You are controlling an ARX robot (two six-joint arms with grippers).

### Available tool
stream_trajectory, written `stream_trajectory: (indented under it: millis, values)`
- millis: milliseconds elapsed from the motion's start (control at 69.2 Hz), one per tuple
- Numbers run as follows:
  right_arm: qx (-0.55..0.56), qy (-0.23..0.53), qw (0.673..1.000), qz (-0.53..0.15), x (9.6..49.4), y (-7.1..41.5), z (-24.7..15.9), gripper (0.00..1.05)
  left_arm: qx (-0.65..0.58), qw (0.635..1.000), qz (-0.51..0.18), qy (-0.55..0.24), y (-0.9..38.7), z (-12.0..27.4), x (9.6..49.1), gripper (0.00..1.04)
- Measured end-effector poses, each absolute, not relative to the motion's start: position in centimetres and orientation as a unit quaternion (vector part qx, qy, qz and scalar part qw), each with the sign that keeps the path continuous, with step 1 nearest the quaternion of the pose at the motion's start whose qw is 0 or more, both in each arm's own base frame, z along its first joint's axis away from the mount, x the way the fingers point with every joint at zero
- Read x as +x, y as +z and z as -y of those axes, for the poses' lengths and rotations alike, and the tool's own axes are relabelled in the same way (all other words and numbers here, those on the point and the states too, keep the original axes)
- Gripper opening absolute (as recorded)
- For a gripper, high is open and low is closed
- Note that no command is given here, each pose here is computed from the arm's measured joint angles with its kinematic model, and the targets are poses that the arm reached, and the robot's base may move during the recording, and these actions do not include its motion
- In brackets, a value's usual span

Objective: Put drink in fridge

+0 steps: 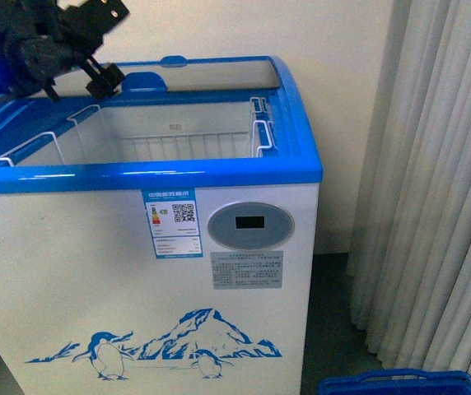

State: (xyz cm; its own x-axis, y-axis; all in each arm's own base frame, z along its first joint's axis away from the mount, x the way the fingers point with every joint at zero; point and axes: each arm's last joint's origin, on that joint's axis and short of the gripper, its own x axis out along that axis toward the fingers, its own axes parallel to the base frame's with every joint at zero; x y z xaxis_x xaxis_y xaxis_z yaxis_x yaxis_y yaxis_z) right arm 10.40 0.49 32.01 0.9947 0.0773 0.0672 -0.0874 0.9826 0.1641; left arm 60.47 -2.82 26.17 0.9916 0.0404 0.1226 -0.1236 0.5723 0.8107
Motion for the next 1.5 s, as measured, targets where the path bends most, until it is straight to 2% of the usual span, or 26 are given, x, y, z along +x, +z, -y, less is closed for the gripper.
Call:
stream_trajectory:
  millis: [101,202,275,434,506,578,621,679,723,780,824,896,954,1012,1084,1185,1243,1358,1503]
  values:
    - [0.084,0.041,0.995,0.030,10.4,32.0,-0.5,0.39,0.373,0.926,0.026,0.047,28.9,1.6,57.5,0.97]
    - [0.084,0.041,0.995,0.030,10.4,32.0,-0.5,0.39,0.253,0.967,0.017,0.034,31.9,0.8,52.0,0.97]
    - [0.084,0.041,0.995,0.030,10.4,32.0,-0.5,0.39,0.196,0.981,0.000,0.015,32.4,0.9,48.3,0.97]
    - [0.084,0.041,0.995,0.030,10.4,32.0,-0.5,0.39,0.087,0.991,-0.080,-0.057,29.0,2.9,39.5,0.97]
    - [0.084,0.041,0.995,0.030,10.4,32.0,-0.5,0.39,0.029,0.985,-0.144,-0.095,25.7,4.1,32.4,0.97]
    - [0.084,0.041,0.995,0.030,10.4,32.0,-0.5,0.39,-0.002,0.982,-0.164,-0.094,25.0,3.8,27.6,0.97]
    - [0.084,0.041,0.995,0.030,10.4,32.0,-0.5,0.39,-0.001,0.990,-0.130,-0.063,25.0,3.5,25.6,0.92]
    - [0.084,0.041,0.995,0.030,10.4,32.0,-0.5,0.39,-0.002,0.999,-0.046,-0.017,24.8,2.8,22.7,0.81]
    - [0.084,0.043,0.995,0.030,10.4,32.0,-0.5,0.39,-0.005,1.000,-0.014,-0.008,24.3,2.3,20.7,0.74]
    - [0.084,0.043,0.995,0.030,10.4,32.0,-0.5,0.39,-0.006,1.000,-0.006,-0.004,23.0,1.8,18.4,0.66]
    - [0.078,0.043,0.996,-0.015,10.7,32.0,-0.5,0.39,-0.006,1.000,-0.005,-0.002,21.7,1.5,16.9,0.58]
    - [0.055,0.044,0.985,-0.156,10.8,33.4,-0.3,0.39,-0.006,1.000,-0.003,-0.001,20.7,1.2,15.8,0.48]
    - [0.034,0.049,0.970,-0.237,11.2,34.0,-0.1,0.39,-0.005,1.000,-0.003,-0.016,20.3,0.9,15.4,0.39]
    - [0.004,0.054,0.957,-0.283,12.4,34.0,0.0,0.39,-0.004,1.000,-0.005,-0.011,19.8,0.4,15.0,0.30]
    - [-0.050,0.063,0.955,-0.286,14.6,34.4,0.0,0.39,-0.004,1.000,-0.002,0.002,19.5,0.1,14.6,0.18]
    - [-0.153,0.073,0.952,-0.253,18.6,36.1,-0.4,0.39,-0.004,1.000,0.001,-0.003,19.2,0.1,14.1,0.02]
    - [-0.204,0.091,0.944,-0.243,21.2,36.7,-1.0,0.39,-0.003,1.000,0.000,-0.003,19.0,0.1,13.9,0.03]
    - [-0.366,0.150,0.890,-0.228,27.8,37.1,-3.7,0.39,-0.003,1.000,-0.001,-0.002,18.4,0.1,13.3,0.03]
    - [-0.492,0.181,0.826,-0.208,33.6,37.7,-6.6,0.39,-0.003,1.000,-0.001,-0.002,18.1,0.1,12.8,0.03]
